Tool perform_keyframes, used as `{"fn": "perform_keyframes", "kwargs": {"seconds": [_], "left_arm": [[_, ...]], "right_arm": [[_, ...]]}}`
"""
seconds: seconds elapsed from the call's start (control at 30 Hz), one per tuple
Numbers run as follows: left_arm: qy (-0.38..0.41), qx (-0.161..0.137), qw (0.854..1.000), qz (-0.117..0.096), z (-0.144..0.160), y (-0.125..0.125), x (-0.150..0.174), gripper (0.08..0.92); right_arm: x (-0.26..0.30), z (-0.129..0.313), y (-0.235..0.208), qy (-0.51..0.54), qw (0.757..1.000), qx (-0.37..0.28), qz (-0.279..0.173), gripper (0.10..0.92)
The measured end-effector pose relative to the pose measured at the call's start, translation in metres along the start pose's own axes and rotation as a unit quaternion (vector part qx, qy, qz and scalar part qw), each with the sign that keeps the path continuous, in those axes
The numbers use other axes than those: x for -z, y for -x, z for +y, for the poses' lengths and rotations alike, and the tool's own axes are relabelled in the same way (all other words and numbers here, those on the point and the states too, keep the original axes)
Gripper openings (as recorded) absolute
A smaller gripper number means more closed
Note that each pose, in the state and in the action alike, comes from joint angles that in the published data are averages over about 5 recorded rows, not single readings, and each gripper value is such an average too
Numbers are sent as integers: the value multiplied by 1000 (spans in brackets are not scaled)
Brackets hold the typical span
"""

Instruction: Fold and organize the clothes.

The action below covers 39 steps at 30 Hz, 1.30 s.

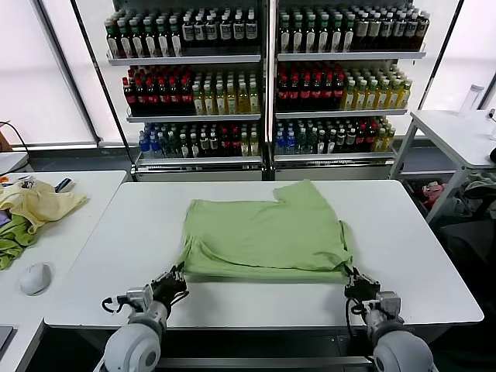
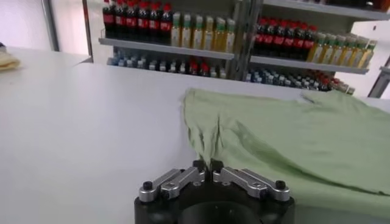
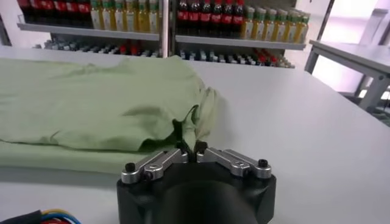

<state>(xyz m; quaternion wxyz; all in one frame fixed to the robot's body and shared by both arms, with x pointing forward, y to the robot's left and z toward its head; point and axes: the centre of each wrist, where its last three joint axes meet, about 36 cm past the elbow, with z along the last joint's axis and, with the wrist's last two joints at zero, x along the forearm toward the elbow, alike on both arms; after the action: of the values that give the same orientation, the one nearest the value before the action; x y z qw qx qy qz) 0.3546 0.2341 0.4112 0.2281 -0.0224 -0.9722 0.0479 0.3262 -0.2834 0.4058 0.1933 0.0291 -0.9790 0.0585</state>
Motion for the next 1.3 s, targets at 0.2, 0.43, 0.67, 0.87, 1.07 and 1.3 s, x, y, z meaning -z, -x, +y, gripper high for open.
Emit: {"fn": "perform_keyframes", "kwargs": {"seconds": [0.2,0.43,0.67,0.87,1.07,1.3], "left_arm": [[17,0,1000,12,-2,-34,-8,135],[41,0,999,14,-2,-58,-9,323],[53,9,999,0,5,-60,0,530],[50,6,999,-21,11,-38,13,704],[40,2,998,-38,16,4,30,816],[41,6,998,-45,20,62,54,823]], "right_arm": [[1,6,-29,-17,1000,0,4,202],[14,8,-47,-30,999,8,-26,399],[30,6,-38,-34,997,14,-64,598],[45,6,4,-23,996,21,-83,767],[63,8,66,-8,996,29,-85,821],[85,16,137,-2,997,35,-63,823]]}}
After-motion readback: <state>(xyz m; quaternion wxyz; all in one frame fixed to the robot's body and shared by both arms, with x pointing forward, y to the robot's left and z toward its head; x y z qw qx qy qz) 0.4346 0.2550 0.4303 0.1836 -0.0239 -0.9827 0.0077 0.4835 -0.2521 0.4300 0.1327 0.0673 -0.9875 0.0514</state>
